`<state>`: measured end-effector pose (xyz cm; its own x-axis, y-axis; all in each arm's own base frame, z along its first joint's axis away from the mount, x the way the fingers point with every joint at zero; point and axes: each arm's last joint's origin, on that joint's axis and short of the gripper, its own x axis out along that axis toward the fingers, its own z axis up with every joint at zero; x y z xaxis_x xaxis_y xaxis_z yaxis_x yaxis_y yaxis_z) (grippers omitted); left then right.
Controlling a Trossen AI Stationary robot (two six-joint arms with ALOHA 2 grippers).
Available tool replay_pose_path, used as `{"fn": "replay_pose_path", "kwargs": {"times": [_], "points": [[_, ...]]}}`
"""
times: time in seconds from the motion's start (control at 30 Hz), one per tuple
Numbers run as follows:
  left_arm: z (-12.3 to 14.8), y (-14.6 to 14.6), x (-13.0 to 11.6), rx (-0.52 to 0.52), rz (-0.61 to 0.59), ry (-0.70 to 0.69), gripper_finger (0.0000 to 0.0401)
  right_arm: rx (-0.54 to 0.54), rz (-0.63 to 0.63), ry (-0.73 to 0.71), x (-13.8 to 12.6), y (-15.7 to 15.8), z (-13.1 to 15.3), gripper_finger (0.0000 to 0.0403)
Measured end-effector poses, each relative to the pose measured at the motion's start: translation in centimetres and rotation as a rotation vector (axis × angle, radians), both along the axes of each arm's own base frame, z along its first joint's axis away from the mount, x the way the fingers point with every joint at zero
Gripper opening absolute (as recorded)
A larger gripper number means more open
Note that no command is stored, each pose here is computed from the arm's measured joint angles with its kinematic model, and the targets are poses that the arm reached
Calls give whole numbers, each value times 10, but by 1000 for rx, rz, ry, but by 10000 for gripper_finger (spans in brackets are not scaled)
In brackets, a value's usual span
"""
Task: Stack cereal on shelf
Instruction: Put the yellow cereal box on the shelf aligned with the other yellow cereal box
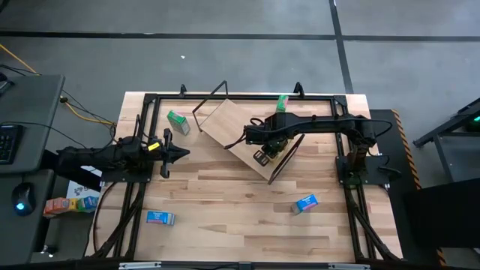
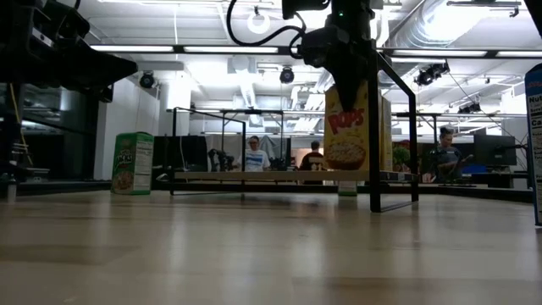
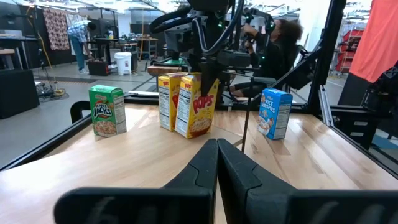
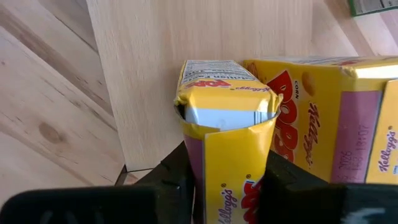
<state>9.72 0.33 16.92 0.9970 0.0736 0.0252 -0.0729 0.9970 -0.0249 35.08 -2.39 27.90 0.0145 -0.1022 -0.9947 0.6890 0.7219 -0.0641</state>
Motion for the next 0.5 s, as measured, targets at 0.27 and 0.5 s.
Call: {"fn": "replay_pose_path", "kwargs": {"times": [0.27,0.5], "points": [[0,0,0,0,0,-1,0,-17,0,9,-1,0,0,163],[0,0,0,0,0,0,0,-13,17,17,-2,0,2,188]]}}
